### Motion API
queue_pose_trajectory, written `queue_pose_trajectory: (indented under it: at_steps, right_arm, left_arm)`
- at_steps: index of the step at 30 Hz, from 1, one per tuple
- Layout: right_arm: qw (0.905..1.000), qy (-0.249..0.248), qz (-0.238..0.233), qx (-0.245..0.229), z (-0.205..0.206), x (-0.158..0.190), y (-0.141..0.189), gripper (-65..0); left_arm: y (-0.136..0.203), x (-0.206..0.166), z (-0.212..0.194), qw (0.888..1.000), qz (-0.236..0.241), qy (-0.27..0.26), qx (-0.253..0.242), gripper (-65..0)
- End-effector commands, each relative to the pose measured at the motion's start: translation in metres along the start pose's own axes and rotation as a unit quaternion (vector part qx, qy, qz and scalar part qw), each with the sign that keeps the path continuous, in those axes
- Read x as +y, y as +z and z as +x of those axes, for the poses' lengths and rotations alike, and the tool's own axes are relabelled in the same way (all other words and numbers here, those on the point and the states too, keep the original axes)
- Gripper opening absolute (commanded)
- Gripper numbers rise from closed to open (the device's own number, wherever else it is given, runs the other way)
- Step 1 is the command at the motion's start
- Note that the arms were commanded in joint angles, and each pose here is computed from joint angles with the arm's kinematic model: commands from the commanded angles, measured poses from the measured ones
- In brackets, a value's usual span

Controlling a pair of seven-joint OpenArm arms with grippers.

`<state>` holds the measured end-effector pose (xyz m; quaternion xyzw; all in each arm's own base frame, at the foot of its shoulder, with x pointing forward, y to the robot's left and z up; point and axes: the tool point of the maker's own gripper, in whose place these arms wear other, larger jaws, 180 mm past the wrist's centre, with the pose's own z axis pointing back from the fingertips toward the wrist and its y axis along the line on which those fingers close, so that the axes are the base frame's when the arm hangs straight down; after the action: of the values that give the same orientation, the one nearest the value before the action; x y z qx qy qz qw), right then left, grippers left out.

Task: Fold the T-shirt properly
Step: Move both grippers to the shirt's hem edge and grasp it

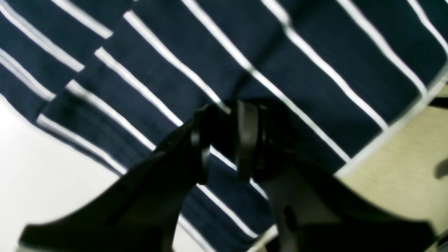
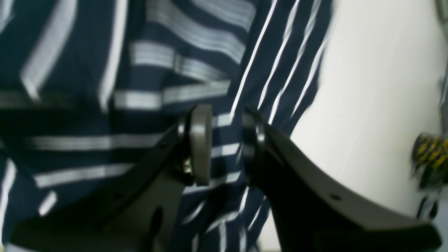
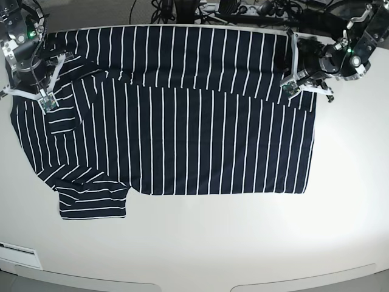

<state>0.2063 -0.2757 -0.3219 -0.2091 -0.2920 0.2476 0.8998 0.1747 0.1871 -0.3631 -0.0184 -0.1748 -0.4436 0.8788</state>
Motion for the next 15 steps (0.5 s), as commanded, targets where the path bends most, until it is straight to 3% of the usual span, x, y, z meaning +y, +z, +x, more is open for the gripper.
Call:
queue_pose_trajectory:
  at_steps: [1,4,8,12,15]
  right_arm:
    - [0.9994,0.009,-0.023,-0.025,0.014,-0.013,0.003,-46.8]
    - [0.9982,0.012,-0.044,-0.038,0.020,-0.021,0.004,-46.8]
    - [0.9984,0.014,-0.042,-0.035,0.019,-0.020,0.004,-46.7]
    - [0.9983,0.014,-0.042,-0.037,0.019,-0.020,0.004,-46.8]
    - [0.9982,0.014,-0.042,-0.041,0.021,-0.020,0.004,-46.8]
  left_arm:
    - [0.011,0.026,0.011,0.998,0.056,-0.005,-0.017,-49.8]
    - [0.037,0.074,0.036,0.984,0.165,0.028,-0.066,-49.8]
    - [0.082,0.148,0.047,0.942,0.291,0.117,-0.120,-49.8]
    - [0.103,0.206,0.034,0.907,0.329,0.214,-0.150,-49.8]
    - [0.098,0.243,0.025,0.886,0.296,0.302,-0.189,-49.8]
